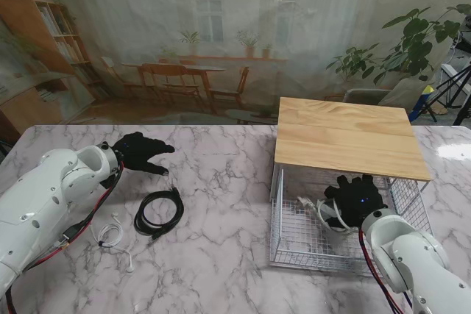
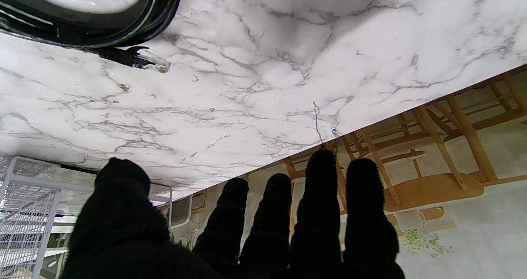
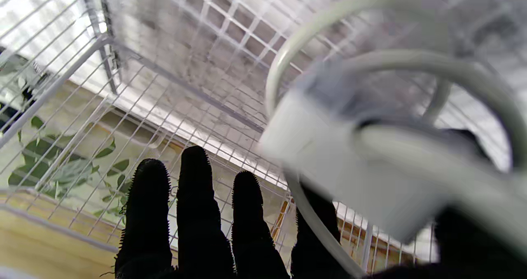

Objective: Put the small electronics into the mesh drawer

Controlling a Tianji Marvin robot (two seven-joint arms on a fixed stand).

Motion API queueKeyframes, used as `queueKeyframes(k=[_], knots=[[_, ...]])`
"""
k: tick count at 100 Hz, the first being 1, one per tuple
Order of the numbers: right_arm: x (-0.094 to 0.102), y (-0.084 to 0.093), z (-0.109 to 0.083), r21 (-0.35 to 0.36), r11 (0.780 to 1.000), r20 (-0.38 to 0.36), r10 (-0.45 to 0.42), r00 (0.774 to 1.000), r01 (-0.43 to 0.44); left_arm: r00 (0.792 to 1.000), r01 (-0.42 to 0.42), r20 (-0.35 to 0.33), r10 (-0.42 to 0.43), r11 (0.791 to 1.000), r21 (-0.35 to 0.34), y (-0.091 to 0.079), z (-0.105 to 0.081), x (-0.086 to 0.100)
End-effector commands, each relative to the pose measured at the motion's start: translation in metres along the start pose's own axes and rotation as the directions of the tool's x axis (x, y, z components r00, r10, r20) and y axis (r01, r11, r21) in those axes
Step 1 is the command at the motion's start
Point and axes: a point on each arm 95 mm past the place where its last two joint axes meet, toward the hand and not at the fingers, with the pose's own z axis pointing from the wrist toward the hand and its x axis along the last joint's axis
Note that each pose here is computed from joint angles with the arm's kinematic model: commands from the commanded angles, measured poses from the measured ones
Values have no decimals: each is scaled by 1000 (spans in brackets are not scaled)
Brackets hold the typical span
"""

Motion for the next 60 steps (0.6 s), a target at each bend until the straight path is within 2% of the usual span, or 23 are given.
queueKeyframes(k=[1, 18, 46, 60], knots=[[0, -7, -3, 37, 999, -20, -10, 1000, 10, 1000, -5, -2, 5, 1000, -16, 1, 0, -1], [0, -6, -4, 51, 998, -22, -23, 999, 24, 1000, -8, -3, 7, 1000, -17, 1, 0, -1], [-1, -8, -2, 2, 998, 3, -60, 998, 60, 1000, -13, -6, 13, 1000, -17, 0, 0, -1], [-2, -8, -3, 28, 998, -16, -49, 999, 49, 1000, -18, -7, 18, 1000, -17, 0, 0, -1]])
